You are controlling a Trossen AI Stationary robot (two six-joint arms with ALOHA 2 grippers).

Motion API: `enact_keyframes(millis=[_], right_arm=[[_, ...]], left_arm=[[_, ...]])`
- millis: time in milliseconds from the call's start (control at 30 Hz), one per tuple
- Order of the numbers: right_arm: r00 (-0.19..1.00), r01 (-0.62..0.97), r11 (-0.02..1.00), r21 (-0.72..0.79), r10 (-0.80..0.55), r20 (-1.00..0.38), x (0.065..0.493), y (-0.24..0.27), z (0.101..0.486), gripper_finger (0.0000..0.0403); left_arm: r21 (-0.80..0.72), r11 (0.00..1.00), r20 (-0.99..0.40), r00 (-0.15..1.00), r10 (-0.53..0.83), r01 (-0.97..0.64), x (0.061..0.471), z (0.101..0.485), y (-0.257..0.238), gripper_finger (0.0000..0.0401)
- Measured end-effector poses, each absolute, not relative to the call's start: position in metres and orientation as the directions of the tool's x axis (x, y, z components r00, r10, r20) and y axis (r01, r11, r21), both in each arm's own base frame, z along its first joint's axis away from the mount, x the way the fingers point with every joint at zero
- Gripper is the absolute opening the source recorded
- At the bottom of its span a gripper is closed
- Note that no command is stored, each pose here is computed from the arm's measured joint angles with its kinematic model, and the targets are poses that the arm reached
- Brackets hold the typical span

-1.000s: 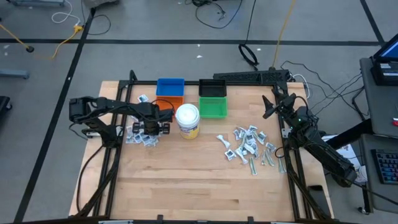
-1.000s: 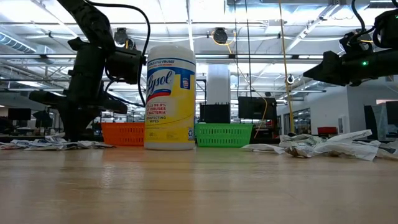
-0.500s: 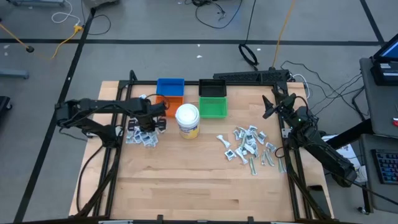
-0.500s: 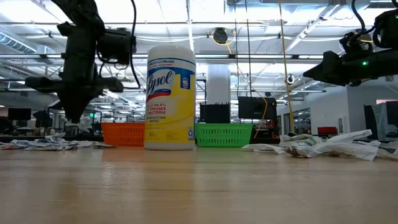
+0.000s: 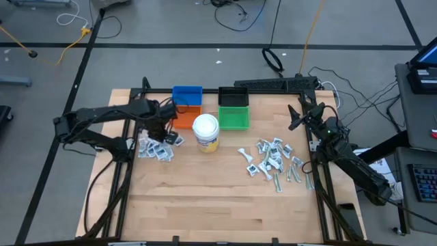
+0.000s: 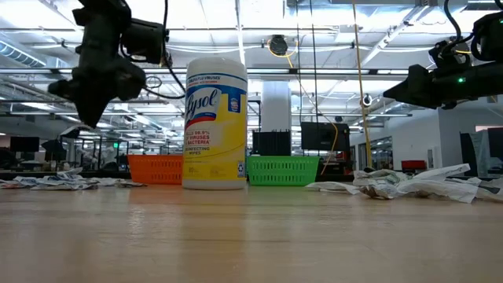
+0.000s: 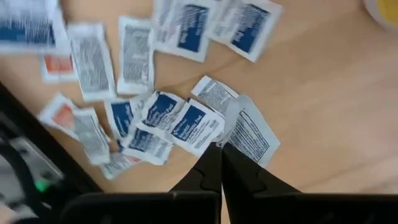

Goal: Pick & Place First Aid Supplies
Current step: Put the blue alcohol pad into the blue bin

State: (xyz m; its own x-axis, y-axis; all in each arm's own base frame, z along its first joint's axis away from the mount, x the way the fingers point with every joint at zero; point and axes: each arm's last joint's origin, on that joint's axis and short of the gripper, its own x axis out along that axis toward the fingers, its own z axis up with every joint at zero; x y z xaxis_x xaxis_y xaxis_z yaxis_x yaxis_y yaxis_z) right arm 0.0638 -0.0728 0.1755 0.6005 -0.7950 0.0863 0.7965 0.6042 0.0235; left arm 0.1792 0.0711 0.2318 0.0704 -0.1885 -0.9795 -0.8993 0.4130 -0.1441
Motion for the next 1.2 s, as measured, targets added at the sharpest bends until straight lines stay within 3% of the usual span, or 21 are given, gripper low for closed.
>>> enact_keyframes(millis=[167,267,467,1200], right_arm=[[0.600,0.797,0.604,0.024,-0.795,0.087,0.064,-0.073,0.176,0.0272],[0.600,0.797,0.604,0.023,-0.795,0.086,0.064,-0.073,0.175,0.0274],[0.600,0.797,0.604,0.023,-0.795,0.086,0.064,-0.073,0.176,0.0274],[0.600,0.797,0.604,0.023,-0.795,0.087,0.064,-0.073,0.176,0.0272]], left_arm=[[-0.202,0.619,-0.977,0.109,-0.184,-0.759,0.183,0.244,0.073,0.0001],[-0.223,0.678,-0.973,0.121,-0.195,-0.701,0.189,0.249,0.077,0.0001],[-0.097,0.669,-0.992,0.020,-0.121,-0.737,0.192,0.258,0.115,0.0000],[-0.021,0.616,-0.998,-0.024,-0.065,-0.787,0.229,0.274,0.276,0.0000]])
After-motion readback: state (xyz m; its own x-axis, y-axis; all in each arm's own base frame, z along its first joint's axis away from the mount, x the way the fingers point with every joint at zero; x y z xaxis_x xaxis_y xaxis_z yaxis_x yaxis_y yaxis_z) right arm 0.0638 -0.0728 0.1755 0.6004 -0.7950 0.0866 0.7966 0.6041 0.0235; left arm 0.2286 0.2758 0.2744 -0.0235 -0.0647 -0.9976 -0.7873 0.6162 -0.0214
